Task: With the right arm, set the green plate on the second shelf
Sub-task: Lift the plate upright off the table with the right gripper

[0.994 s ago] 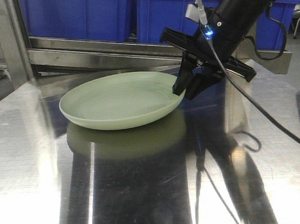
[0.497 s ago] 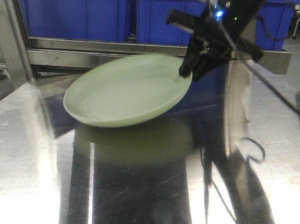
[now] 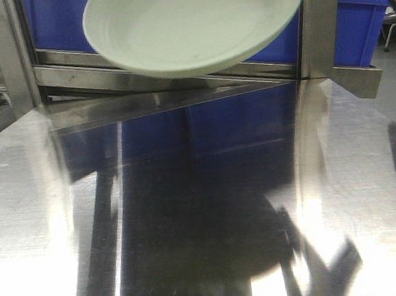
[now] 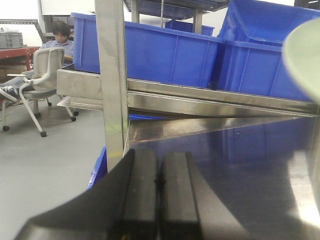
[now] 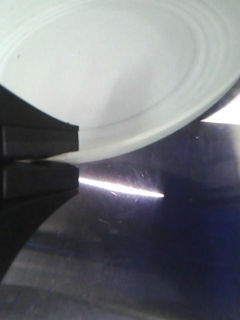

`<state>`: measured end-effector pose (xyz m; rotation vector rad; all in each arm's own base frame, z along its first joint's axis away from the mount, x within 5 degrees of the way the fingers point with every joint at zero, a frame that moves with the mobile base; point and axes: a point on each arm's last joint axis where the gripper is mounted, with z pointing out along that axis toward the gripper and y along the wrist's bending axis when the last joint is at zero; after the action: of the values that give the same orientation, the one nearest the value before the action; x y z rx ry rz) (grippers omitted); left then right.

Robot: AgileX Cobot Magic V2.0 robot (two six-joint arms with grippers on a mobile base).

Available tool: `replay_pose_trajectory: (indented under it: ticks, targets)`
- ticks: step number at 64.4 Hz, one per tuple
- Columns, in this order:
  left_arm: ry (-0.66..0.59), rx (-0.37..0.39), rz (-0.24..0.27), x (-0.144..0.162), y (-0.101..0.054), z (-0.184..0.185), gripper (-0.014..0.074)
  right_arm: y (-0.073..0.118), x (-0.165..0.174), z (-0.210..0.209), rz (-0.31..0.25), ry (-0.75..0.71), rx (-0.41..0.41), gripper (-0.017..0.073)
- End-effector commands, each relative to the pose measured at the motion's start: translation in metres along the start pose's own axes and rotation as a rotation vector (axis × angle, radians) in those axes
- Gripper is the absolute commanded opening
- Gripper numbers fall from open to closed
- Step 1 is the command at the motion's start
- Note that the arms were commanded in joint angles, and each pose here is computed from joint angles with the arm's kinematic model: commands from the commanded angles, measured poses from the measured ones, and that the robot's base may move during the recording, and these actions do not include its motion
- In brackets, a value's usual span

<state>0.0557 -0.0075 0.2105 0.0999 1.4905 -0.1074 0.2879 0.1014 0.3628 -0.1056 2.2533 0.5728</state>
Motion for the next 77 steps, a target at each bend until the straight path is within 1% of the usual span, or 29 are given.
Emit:
replay_pose_trajectory:
  ticks: [1, 15, 21, 23, 26, 29, 31, 39, 48, 53, 55, 61, 77]
  targets:
    - [-0.059, 0.000, -0.008, 0.005, 0.000, -0.001, 0.0130, 0.007, -0.006, -0.046, -0.019, -0.217, -0.018, 0.0026]
    - [-0.059, 0.000, -0.008, 0.005, 0.000, -0.001, 0.0130, 0.006, 0.033, -0.109, -0.054, -0.433, -0.021, 0.0026]
    - [-0.059, 0.000, -0.008, 0.005, 0.000, -0.001, 0.0130, 0.003, 0.054, -0.131, -0.121, -0.496, 0.007, 0.0026]
    - [-0.059, 0.000, -0.008, 0.005, 0.000, -0.001, 0.0130, 0.001, 0.062, -0.138, -0.164, -0.513, 0.030, 0.0026]
    - [-0.059, 0.000, -0.008, 0.005, 0.000, -0.001, 0.0130, -0.001, 0.070, -0.145, -0.209, -0.529, 0.055, 0.0026]
    - [-0.059, 0.000, -0.008, 0.005, 0.000, -0.001, 0.0130, -0.004, 0.079, -0.152, -0.239, -0.549, 0.069, 0.0026]
    - [-0.059, 0.000, -0.008, 0.005, 0.000, -0.001, 0.0130, -0.005, 0.086, -0.156, -0.247, -0.562, 0.072, 0.0026]
    - [-0.059, 0.000, -0.008, 0.005, 0.000, -0.001, 0.0130, -0.011, 0.108, -0.160, -0.242, -0.604, 0.066, 0.0026]
    - [-0.059, 0.000, -0.008, 0.005, 0.000, -0.001, 0.0130, -0.020, 0.131, -0.155, -0.183, -0.636, 0.047, 0.0026]
    - [-0.059, 0.000, -0.008, 0.005, 0.000, -0.001, 0.0130, -0.024, 0.143, -0.151, -0.131, -0.648, 0.026, 0.0026]
    - [-0.059, 0.000, -0.008, 0.005, 0.000, -0.001, 0.0130, -0.027, 0.148, -0.149, -0.124, -0.646, 0.025, 0.0026]
    - [-0.059, 0.000, -0.008, 0.005, 0.000, -0.001, 0.0130, -0.032, 0.158, -0.146, -0.122, -0.685, 0.028, 0.0026]
    - [-0.059, 0.000, -0.008, 0.005, 0.000, -0.001, 0.0130, -0.046, 0.168, -0.134, -0.122, -0.887, 0.049, 0.0026]
